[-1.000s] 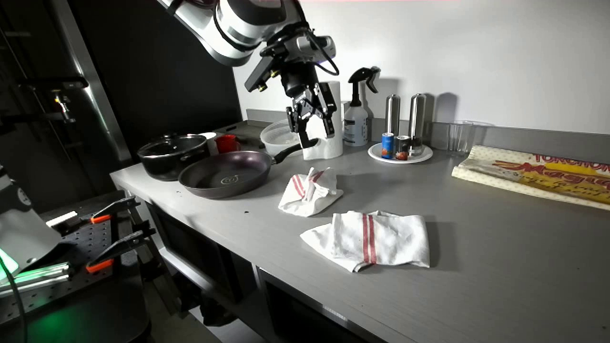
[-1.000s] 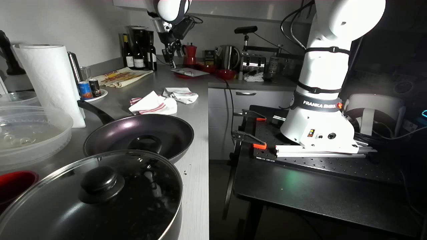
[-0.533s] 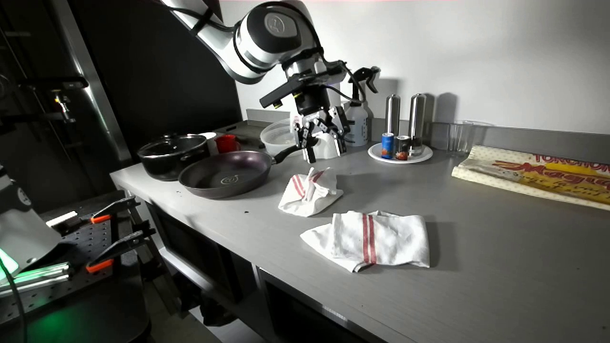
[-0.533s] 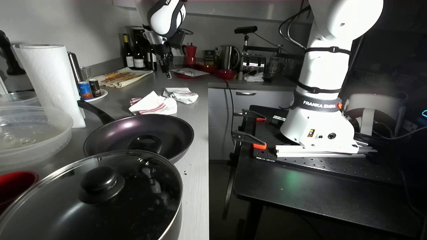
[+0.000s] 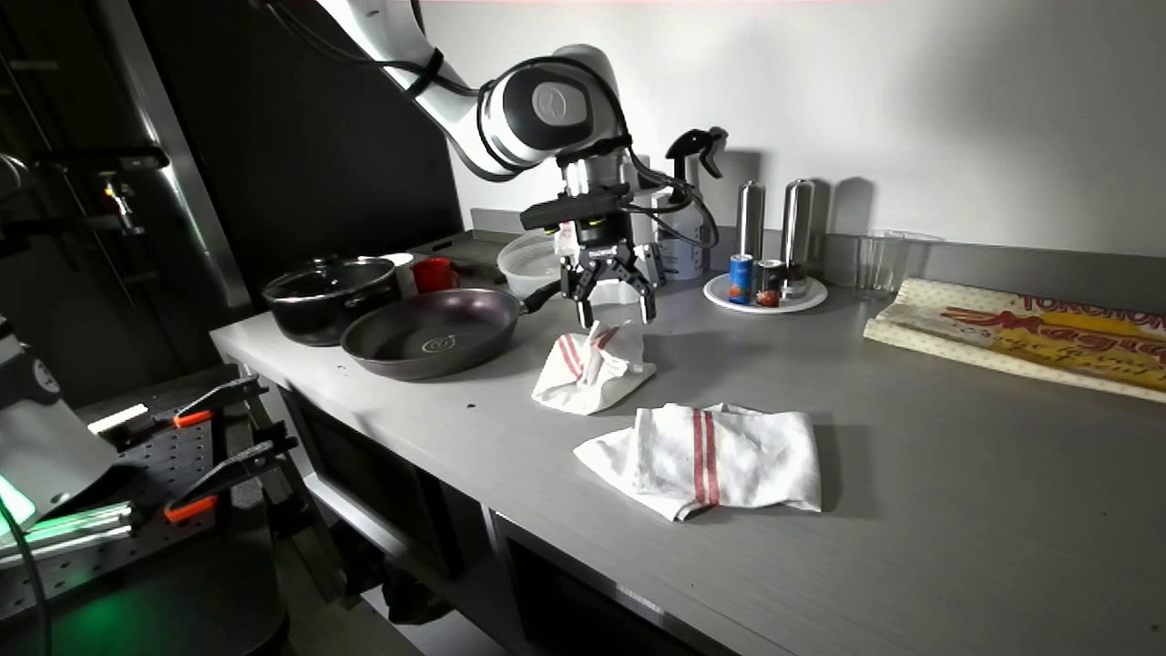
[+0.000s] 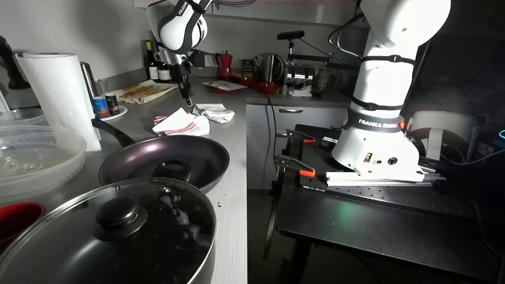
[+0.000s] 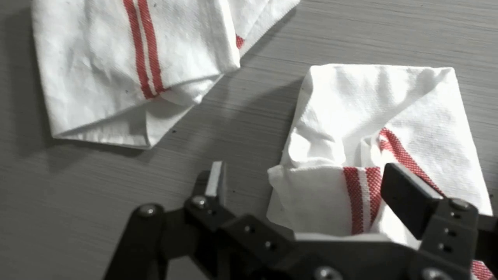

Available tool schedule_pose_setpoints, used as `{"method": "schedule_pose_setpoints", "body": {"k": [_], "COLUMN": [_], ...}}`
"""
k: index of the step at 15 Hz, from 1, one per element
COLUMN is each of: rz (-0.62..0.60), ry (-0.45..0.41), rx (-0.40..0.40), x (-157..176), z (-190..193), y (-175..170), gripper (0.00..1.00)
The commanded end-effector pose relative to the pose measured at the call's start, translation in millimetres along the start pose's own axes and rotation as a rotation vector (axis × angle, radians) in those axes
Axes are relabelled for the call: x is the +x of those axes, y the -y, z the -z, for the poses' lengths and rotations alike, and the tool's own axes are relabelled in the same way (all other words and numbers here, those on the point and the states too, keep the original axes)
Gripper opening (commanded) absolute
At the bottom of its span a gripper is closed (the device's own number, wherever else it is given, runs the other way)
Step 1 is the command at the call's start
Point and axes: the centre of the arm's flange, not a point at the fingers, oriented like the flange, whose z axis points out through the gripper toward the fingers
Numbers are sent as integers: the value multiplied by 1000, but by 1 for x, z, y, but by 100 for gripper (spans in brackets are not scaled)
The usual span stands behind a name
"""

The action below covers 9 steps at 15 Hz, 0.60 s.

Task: Use the towel to wipe the pan

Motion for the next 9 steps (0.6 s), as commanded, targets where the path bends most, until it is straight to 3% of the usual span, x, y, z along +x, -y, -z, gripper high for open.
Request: {"method": "schedule_pose_setpoints", "body": {"k": [1,9], "rz": [83,171], "ry": [15,115], "rx": [68,163], "x": [22,42], "z": [-7,-48], "y": [1,17], "gripper": [100,100]}}
